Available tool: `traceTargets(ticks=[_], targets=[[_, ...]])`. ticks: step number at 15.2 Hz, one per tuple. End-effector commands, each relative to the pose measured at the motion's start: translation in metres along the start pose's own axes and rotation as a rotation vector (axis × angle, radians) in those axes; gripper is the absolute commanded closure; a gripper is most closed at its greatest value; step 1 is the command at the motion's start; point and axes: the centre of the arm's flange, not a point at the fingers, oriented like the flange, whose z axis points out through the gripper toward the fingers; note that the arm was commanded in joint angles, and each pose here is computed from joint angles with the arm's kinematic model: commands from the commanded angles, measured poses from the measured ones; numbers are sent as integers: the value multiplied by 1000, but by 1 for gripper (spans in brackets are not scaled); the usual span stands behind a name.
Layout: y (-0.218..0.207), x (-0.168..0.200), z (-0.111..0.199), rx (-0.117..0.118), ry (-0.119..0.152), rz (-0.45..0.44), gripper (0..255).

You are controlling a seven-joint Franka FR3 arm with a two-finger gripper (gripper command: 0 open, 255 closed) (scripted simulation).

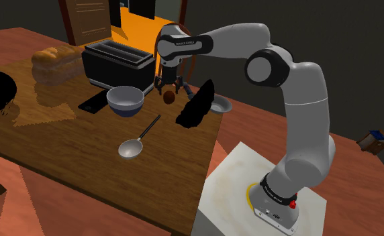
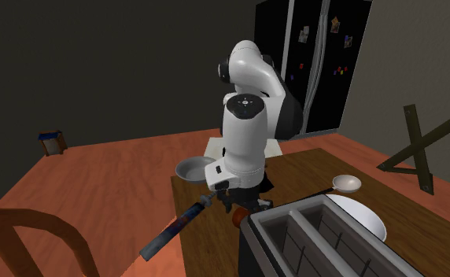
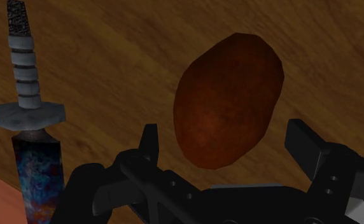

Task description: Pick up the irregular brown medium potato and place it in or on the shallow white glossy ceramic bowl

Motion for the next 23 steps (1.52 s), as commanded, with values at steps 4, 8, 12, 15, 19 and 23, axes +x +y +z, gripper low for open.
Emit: traceTargets(ticks=[4,8,12,15,19,23], targets=[[0,0,0,0,0,0,0],[0,0,0,0,0,0,255],[0,0,1,0,0,0,255],[0,-1,-5,0,0,0,255],[1,-4,-26,0,0,0,255],[2,-7,-46,0,0,0,255]])
